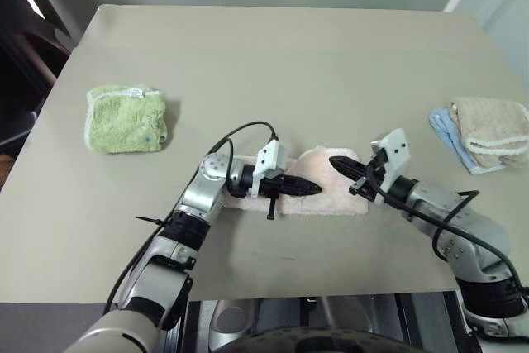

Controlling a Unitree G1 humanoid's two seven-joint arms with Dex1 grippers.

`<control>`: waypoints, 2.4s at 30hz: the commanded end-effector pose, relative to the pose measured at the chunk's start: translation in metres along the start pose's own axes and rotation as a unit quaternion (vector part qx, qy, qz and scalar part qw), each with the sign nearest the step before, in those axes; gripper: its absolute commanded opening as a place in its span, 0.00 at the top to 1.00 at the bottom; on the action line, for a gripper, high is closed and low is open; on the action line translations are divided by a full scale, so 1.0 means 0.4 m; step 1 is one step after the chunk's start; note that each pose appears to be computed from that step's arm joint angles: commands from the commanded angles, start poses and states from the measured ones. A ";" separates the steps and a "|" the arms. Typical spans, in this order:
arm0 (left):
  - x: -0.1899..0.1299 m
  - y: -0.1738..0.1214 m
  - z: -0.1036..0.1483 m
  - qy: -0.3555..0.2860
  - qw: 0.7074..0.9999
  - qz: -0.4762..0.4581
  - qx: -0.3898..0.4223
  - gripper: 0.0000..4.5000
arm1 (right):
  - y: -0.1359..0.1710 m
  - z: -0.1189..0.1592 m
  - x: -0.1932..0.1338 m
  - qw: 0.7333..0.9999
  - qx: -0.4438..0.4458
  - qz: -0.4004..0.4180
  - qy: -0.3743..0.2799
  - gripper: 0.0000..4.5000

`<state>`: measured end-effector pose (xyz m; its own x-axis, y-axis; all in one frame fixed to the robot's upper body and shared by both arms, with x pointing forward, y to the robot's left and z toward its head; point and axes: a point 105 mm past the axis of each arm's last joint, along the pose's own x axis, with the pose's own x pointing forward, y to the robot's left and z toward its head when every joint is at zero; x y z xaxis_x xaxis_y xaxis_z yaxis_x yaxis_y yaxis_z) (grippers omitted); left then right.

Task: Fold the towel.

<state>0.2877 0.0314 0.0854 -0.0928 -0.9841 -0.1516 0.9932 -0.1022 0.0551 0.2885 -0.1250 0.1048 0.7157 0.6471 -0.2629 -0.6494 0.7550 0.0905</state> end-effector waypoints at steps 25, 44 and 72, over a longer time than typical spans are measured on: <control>-0.097 0.030 0.181 -0.077 0.995 0.036 -0.061 0.86 | 0.045 0.072 -0.030 0.998 -0.027 0.024 -0.059 1.00; -0.479 -0.072 0.182 -0.021 0.939 0.251 -0.233 0.00 | 0.118 0.152 -0.028 0.984 -0.032 0.157 -0.079 0.67; -0.522 -0.201 -0.030 -0.065 0.719 0.365 -0.588 0.00 | 0.134 0.126 0.022 0.980 -0.059 0.179 -0.064 0.01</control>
<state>0.2266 0.2477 0.1011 0.5555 -0.7373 -0.3844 0.1481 0.5426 -0.8268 0.2777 -0.0756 0.1447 0.4699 0.8704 -0.1473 -0.8716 0.4839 0.0787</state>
